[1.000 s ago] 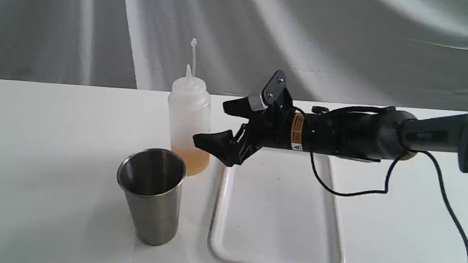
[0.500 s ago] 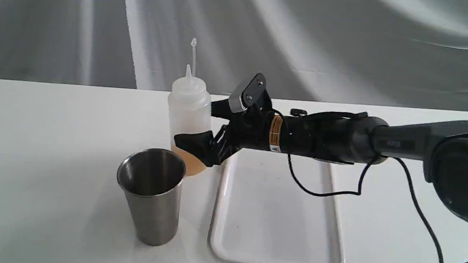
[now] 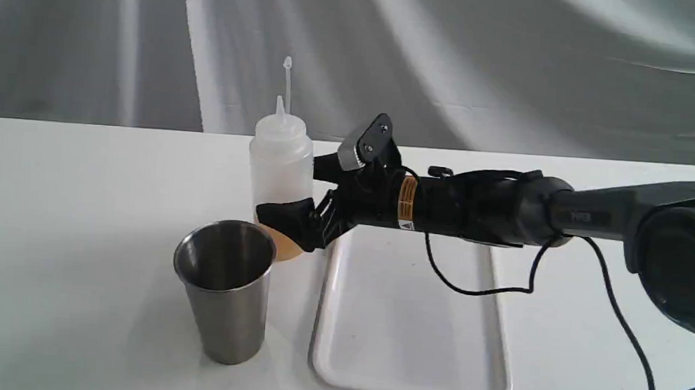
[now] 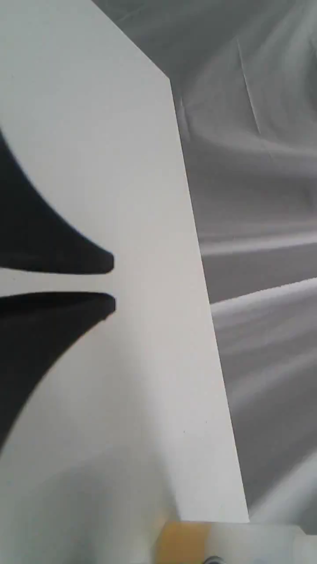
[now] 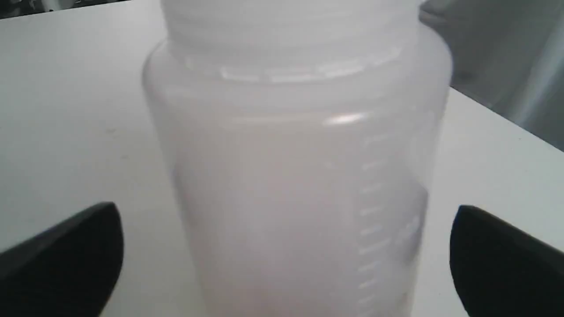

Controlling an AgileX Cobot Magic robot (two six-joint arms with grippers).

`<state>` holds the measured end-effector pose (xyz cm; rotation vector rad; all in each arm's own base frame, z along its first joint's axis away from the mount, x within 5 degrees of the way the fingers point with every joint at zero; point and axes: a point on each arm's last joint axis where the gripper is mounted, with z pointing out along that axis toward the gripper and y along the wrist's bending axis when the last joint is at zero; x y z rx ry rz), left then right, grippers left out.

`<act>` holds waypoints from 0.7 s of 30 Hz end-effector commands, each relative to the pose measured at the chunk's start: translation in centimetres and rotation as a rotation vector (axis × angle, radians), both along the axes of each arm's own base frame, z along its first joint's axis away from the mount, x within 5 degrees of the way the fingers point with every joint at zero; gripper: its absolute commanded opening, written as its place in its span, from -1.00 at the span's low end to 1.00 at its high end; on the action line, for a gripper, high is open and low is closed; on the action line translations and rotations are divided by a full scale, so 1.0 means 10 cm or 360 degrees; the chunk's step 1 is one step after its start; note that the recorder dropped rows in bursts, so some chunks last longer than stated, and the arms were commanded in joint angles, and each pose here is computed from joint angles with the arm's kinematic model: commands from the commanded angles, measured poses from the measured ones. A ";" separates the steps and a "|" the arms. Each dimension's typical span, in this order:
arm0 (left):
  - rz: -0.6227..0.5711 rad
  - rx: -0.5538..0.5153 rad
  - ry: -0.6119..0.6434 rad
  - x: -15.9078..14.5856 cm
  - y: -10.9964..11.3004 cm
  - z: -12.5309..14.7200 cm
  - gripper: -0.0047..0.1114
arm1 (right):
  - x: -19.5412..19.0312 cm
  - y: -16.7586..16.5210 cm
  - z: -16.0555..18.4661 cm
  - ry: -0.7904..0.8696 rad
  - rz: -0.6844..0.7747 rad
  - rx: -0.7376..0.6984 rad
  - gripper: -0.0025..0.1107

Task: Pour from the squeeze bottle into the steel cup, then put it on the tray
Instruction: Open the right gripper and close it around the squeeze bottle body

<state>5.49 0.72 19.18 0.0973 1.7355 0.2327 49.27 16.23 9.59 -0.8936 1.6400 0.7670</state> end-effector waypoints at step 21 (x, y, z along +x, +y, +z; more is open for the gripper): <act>0.0002 -0.0011 -0.0018 0.00 0.00 0.00 -0.78 | -0.01 0.15 -0.10 -0.0002 -0.0032 0.0048 0.90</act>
